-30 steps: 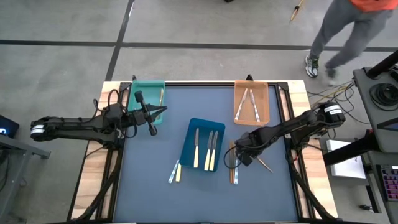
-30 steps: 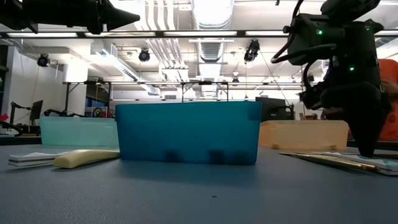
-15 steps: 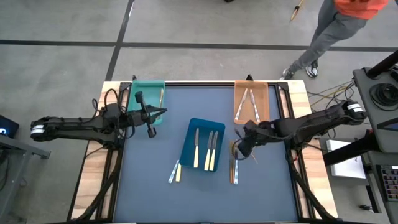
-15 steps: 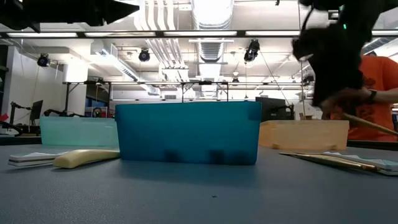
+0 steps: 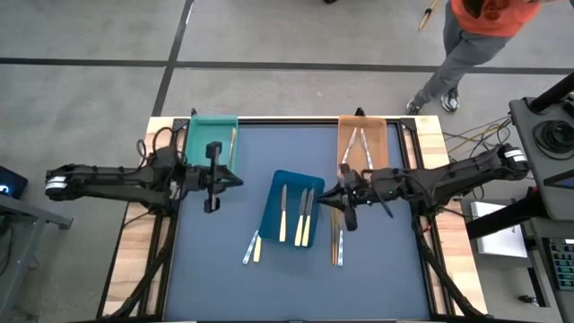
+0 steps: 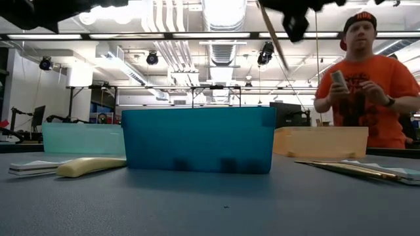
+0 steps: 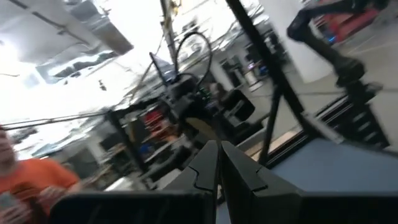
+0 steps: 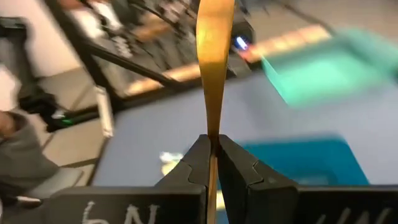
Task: Sort silverware by color (type)
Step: Put the top right gold knife into the light blue bin
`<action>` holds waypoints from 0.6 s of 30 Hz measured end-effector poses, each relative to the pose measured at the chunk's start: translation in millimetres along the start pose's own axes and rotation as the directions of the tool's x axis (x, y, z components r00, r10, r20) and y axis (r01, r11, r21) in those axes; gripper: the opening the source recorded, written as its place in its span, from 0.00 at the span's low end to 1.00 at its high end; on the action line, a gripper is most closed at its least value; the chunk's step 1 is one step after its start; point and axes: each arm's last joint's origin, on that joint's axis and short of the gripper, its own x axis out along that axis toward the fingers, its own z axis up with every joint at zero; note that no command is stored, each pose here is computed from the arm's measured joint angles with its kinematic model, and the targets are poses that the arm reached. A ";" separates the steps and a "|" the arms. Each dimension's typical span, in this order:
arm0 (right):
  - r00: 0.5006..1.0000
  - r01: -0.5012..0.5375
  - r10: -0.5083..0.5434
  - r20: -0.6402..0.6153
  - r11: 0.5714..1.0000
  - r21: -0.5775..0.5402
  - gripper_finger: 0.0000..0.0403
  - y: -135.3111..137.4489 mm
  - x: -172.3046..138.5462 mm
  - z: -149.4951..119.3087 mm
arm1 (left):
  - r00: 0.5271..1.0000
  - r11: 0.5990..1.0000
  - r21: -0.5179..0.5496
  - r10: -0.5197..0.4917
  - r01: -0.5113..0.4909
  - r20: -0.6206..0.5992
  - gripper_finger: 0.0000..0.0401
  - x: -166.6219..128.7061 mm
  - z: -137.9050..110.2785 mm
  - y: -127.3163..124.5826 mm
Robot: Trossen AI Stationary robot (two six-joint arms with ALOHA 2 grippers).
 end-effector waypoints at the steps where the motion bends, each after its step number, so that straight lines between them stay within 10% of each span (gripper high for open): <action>1: 0.999 -0.026 0.027 0.027 0.999 -0.038 0.03 1.3 2.9 1.8 | 1.000 1.000 -0.016 -0.017 0.017 0.007 0.00 4.1 1.1 1.8; 18: 0.931 -0.196 0.304 0.199 0.881 -0.430 0.03 16.9 42.0 17.7 | 0.938 0.876 -0.357 -0.345 0.324 0.003 0.00 106.5 -40.4 19.2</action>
